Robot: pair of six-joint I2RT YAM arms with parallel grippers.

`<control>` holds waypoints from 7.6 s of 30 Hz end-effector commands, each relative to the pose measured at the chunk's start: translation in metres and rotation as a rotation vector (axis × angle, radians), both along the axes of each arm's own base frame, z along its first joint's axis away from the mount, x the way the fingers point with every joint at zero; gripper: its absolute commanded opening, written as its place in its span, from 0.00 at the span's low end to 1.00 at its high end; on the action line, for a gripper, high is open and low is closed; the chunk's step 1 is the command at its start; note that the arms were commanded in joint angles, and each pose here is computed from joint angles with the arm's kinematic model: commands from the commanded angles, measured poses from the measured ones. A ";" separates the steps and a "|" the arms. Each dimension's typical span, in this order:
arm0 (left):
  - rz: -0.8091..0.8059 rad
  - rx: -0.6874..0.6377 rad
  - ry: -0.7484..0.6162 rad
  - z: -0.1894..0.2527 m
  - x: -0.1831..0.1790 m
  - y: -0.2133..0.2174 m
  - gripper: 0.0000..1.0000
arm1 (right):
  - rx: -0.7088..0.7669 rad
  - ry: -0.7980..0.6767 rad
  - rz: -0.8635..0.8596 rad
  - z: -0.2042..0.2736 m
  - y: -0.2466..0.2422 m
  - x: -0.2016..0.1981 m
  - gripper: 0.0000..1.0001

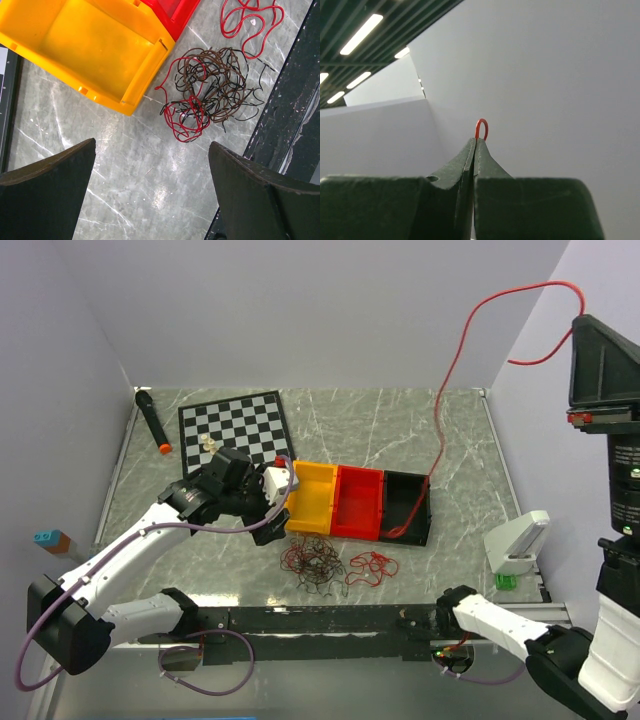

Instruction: Untangle the cables

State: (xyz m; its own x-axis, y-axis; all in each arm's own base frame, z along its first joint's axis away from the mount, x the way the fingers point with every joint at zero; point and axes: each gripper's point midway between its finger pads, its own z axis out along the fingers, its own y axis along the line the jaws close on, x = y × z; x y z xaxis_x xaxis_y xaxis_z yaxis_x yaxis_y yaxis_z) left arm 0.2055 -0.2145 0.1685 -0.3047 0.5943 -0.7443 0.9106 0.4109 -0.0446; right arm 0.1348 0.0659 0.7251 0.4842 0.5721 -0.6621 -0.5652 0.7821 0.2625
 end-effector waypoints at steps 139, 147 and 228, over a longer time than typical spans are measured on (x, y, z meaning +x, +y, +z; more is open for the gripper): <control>0.022 -0.035 -0.020 0.009 0.005 -0.003 0.99 | -0.247 1.237 -0.399 -0.494 0.000 0.130 0.00; 0.025 -0.034 -0.020 0.009 0.004 -0.002 0.99 | -0.206 1.379 -0.555 -0.526 -0.024 0.105 0.00; 0.016 -0.008 -0.024 0.002 0.007 0.000 0.99 | -0.394 1.669 -0.154 -0.619 0.076 0.034 0.65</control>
